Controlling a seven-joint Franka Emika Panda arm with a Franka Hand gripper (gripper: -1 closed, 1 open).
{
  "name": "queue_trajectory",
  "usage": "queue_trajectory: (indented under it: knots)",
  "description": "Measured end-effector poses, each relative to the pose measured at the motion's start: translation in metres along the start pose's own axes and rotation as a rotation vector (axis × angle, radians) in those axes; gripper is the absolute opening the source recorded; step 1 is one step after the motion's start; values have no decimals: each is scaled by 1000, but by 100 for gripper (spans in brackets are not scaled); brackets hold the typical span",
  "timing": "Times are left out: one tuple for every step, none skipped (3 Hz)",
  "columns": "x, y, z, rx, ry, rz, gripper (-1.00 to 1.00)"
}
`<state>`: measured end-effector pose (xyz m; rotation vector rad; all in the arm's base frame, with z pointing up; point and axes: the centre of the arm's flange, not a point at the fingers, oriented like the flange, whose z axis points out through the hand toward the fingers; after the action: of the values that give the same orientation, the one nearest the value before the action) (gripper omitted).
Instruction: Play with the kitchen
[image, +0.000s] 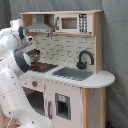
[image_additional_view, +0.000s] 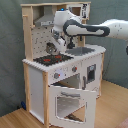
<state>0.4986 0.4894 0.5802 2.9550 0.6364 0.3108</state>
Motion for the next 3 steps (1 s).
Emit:
queue_trajectory:
  knots:
    - [7,-8,9,14,-6,-27,-100]
    - [12,-16,13,45,-10,-39,-100]
    - [14,-23,11,69,-25,-10,-100]
